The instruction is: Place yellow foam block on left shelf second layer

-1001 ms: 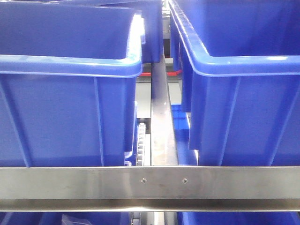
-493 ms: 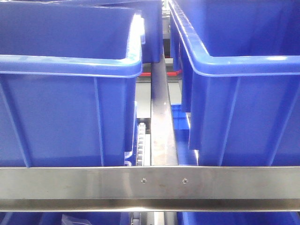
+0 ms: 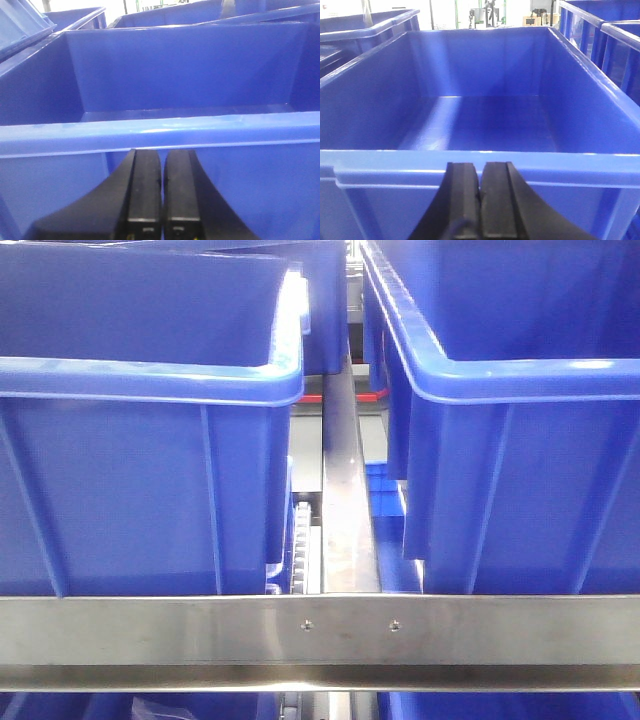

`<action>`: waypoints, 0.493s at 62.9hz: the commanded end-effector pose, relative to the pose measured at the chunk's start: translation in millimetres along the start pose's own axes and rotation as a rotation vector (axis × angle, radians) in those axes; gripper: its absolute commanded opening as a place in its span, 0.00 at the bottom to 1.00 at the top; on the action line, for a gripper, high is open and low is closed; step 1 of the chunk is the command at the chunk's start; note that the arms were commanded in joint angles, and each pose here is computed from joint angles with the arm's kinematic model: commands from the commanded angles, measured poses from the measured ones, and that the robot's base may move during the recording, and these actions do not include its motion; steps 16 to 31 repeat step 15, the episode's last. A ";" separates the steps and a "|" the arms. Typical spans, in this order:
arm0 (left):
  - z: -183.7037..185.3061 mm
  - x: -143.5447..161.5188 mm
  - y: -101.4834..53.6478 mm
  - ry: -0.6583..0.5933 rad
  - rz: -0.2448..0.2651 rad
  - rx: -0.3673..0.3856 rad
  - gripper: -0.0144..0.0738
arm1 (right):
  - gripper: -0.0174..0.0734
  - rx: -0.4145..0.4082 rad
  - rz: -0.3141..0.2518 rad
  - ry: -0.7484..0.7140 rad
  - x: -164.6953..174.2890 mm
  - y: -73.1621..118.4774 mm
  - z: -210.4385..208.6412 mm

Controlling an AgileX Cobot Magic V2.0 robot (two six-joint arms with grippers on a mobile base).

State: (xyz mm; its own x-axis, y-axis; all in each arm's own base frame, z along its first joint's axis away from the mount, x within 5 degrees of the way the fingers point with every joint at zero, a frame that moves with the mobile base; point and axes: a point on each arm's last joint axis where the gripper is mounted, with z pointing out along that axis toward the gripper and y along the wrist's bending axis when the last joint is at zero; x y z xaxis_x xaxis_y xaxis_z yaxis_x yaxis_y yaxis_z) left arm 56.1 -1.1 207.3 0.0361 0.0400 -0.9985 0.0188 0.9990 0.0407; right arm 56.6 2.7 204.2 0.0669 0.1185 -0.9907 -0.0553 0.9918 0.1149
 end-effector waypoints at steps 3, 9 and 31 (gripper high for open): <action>-0.6 1.0 0.0 -0.071 -0.010 -0.003 0.30 | 0.26 -0.017 -0.009 -0.133 -16.6 2.2 -2.8; -0.6 1.0 0.0 -0.071 -0.010 -0.003 0.30 | 0.26 -0.017 -0.009 -0.133 -16.6 2.2 -2.8; -0.6 1.0 0.0 -0.071 -0.010 -0.003 0.30 | 0.26 -0.017 -0.009 -0.133 -16.6 2.2 -2.8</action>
